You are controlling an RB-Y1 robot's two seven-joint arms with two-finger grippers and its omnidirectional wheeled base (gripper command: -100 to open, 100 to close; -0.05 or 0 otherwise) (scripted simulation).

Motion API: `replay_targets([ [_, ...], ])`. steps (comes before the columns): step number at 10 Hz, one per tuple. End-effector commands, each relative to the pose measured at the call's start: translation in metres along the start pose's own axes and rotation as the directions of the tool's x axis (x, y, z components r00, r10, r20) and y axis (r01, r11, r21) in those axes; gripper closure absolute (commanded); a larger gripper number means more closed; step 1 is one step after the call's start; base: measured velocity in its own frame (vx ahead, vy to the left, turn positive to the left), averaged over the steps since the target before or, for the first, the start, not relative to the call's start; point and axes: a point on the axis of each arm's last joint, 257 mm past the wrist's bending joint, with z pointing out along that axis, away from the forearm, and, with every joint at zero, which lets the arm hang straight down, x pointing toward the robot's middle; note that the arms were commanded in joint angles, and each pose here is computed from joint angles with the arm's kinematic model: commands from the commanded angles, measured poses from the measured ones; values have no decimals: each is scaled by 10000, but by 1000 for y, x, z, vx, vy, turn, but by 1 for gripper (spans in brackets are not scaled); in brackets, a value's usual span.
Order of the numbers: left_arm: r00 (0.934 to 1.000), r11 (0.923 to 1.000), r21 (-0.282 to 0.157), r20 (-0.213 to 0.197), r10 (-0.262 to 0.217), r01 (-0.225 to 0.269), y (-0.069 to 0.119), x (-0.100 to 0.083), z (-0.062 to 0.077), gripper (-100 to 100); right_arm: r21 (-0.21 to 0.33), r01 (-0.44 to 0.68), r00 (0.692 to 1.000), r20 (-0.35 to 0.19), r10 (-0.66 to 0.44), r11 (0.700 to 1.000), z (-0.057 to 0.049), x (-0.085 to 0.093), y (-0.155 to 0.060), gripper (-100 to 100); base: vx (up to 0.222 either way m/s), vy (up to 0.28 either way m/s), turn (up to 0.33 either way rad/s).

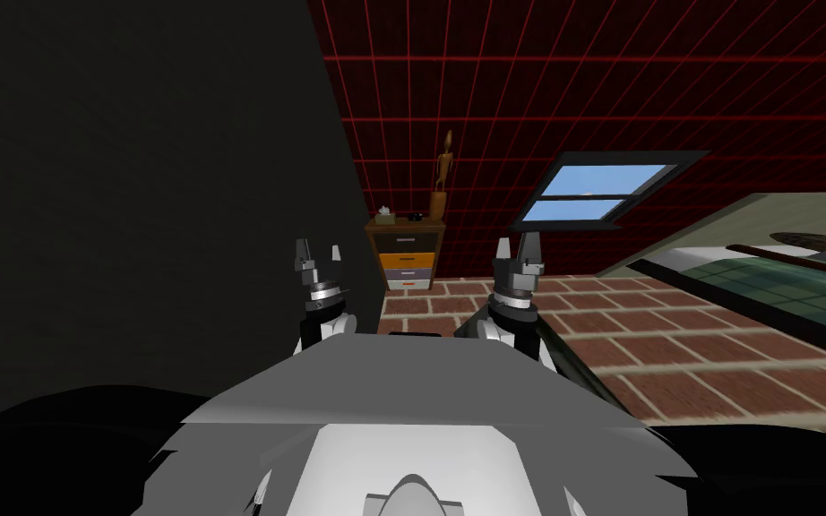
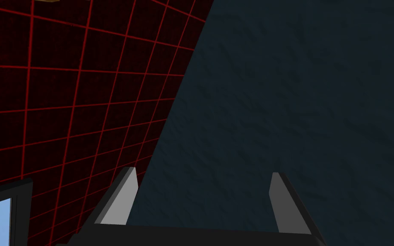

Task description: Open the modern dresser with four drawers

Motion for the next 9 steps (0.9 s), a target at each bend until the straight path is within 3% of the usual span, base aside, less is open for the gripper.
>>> replay_targets([
  [1, 10000, 10000, 0, 0, 0, 0, 0, 0, 0, 0, 0, 0, 10000, 0, 0, 10000, 0, 0, 0, 0, 0, 0, 0],
  [9, 10000, 10000, 4, -1, 0, 0, 0, 0, 0, 0, -4, 0, 10000, 1, 0, 10000, 0, 0, 0, 0, 0, 0, 0],
])
